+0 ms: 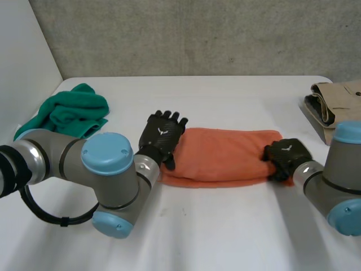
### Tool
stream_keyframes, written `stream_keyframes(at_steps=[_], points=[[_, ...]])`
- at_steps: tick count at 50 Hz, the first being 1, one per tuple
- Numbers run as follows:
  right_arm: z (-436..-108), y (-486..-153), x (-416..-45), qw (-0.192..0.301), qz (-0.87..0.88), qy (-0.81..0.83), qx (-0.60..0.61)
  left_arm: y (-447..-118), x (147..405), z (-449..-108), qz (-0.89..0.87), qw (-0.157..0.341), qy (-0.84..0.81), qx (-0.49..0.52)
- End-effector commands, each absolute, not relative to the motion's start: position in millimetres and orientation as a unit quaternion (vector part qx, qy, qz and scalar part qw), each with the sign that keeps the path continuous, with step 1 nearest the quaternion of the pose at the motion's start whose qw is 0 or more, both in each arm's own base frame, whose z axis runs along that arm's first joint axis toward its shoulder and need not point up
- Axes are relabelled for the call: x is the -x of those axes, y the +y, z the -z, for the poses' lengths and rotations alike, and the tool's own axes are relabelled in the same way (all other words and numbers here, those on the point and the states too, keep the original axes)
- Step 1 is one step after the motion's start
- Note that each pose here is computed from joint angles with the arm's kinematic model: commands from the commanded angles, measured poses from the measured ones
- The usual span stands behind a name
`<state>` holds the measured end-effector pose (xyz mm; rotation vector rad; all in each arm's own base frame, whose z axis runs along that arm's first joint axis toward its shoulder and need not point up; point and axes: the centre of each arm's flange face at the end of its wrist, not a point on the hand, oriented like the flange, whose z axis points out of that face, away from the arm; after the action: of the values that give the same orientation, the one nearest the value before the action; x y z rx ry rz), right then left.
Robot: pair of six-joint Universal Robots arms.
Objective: Fold the laundry.
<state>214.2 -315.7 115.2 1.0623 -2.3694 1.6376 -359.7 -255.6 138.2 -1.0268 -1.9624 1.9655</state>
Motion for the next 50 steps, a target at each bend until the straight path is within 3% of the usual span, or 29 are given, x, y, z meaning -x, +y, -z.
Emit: stream_keyframes(at_steps=[1,6,8,15,19,23,30,34,35,41,47,50], points=[[-145,-334,-210,0.15,-0.569,-0.684,-0.431,-248,341,-146,-0.649,0.08,-0.675,0.343],[-172,-313,-264,0.15,-0.61,-0.598,-0.499,-243,334,-155,-0.65,0.079,-0.677,0.337],[-173,-301,-289,0.127,-0.621,-0.573,-0.52,-241,329,-161,-0.652,0.079,-0.676,0.333],[-152,-263,-338,0.076,-0.617,-0.498,-0.605,-246,308,-170,-0.655,0.062,-0.684,0.314],[-127,-216,-361,0.024,-0.592,-0.409,-0.694,-249,300,-170,-0.654,0.056,-0.689,0.307],[-118,-204,-360,0.009,-0.581,-0.385,-0.717,-250,297,-170,-0.653,0.053,-0.691,0.305],[-140,-210,-357,-0.011,-0.605,-0.436,-0.667,-256,303,-182,-0.672,0.058,-0.674,0.3],[-180,-229,-341,-0.079,-0.636,-0.526,-0.559,-260,315,-201,-0.697,0.069,-0.651,0.293],[-192,-235,-333,-0.117,-0.641,-0.565,-0.507,-260,318,-206,-0.703,0.074,-0.644,0.293],[-224,-261,-301,-0.213,-0.643,-0.657,-0.331,-255,346,-233,-0.731,0.119,-0.61,0.283],[-233,-294,-264,-0.21,-0.643,-0.695,-0.246,-253,385,-227,-0.726,0.177,-0.598,0.288],[-235,-298,-263,-0.208,-0.637,-0.701,-0.244,-251,401,-217,-0.716,0.19,-0.601,0.3]])
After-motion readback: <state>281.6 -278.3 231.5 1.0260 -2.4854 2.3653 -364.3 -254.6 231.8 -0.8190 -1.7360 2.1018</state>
